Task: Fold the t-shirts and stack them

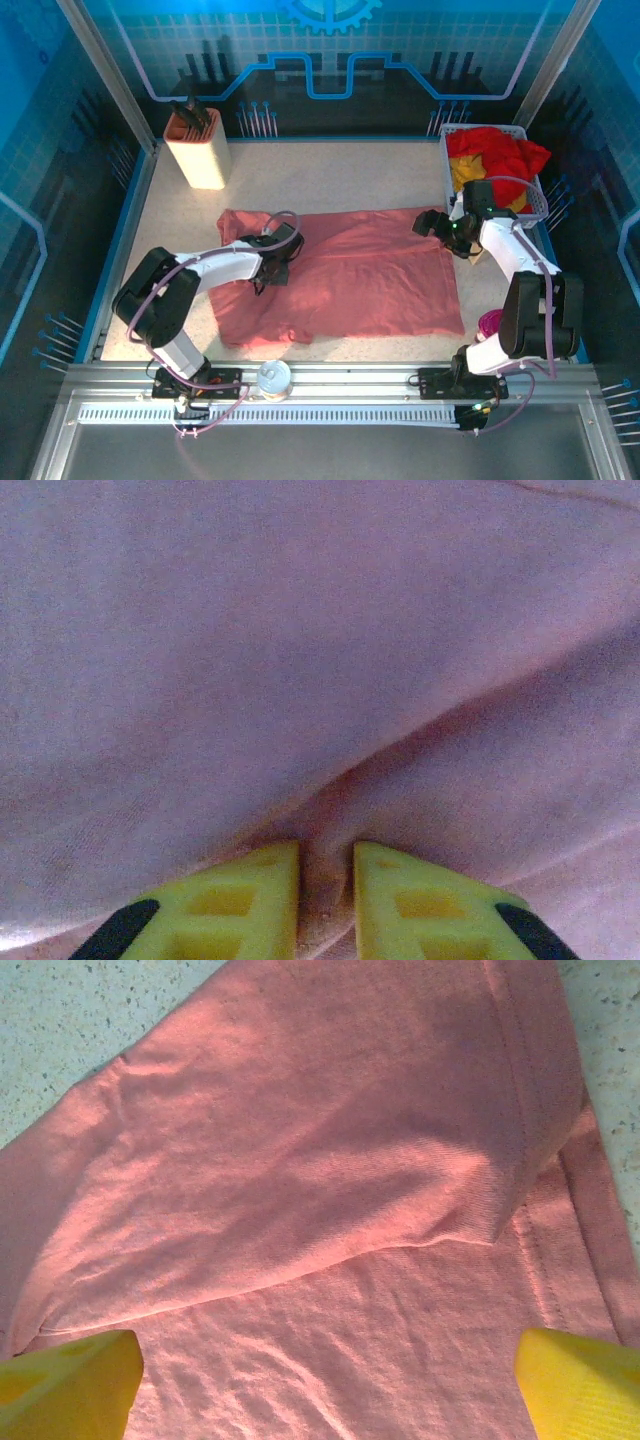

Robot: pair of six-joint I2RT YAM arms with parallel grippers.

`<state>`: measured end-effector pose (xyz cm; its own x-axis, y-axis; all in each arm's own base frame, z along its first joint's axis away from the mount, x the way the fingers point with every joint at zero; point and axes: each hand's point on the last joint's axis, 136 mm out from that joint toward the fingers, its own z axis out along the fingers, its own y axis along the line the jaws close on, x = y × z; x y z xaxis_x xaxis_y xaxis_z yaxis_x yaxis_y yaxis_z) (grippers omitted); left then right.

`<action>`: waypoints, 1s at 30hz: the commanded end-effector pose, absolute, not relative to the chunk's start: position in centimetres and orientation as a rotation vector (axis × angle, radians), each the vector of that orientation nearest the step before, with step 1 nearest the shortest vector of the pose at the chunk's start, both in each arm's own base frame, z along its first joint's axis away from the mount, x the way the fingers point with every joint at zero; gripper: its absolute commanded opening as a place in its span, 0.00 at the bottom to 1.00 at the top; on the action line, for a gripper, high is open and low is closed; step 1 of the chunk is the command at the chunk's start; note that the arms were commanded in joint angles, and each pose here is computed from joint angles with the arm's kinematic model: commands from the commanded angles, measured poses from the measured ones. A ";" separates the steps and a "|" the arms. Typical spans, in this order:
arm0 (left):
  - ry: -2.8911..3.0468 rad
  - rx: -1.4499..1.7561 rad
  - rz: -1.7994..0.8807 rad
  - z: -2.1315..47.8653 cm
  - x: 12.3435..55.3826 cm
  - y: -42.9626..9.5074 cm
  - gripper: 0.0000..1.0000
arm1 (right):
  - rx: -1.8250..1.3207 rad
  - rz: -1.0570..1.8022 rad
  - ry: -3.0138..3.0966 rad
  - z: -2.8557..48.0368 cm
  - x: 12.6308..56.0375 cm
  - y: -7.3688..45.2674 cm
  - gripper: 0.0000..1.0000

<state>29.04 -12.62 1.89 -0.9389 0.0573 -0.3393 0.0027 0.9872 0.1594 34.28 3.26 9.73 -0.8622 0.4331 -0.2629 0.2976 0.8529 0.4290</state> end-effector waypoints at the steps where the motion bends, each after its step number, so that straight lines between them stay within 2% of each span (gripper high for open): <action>1: 2.765 0.024 0.300 2.8 29.5 -12.1 0.08 | 0.507 0.586 2.685 9.8 34.1 4.3 0.96; 4: 2.774 0.084 0.280 3.5 29.7 -12.6 0.00 | 0.505 0.591 2.687 9.7 34.2 4.3 0.95; 15: 2.860 0.185 0.063 6.0 32.2 -12.7 0.00 | 0.504 0.613 2.697 9.1 34.0 4.6 0.94; 26: 2.880 0.168 0.089 4.7 36.4 -11.5 0.00 | 0.500 0.605 2.705 8.8 33.6 4.6 0.94; 27: 2.881 0.167 0.112 4.5 36.9 -11.2 0.02 | 0.499 0.606 2.707 8.7 33.6 4.6 0.94; 28: 2.885 0.163 0.137 4.3 37.2 -10.9 0.08 | 0.498 0.605 2.708 8.7 33.5 4.6 0.94; 30: 2.893 0.159 0.168 4.1 37.7 -10.5 0.11 | 0.497 0.609 2.706 8.7 33.5 4.6 0.94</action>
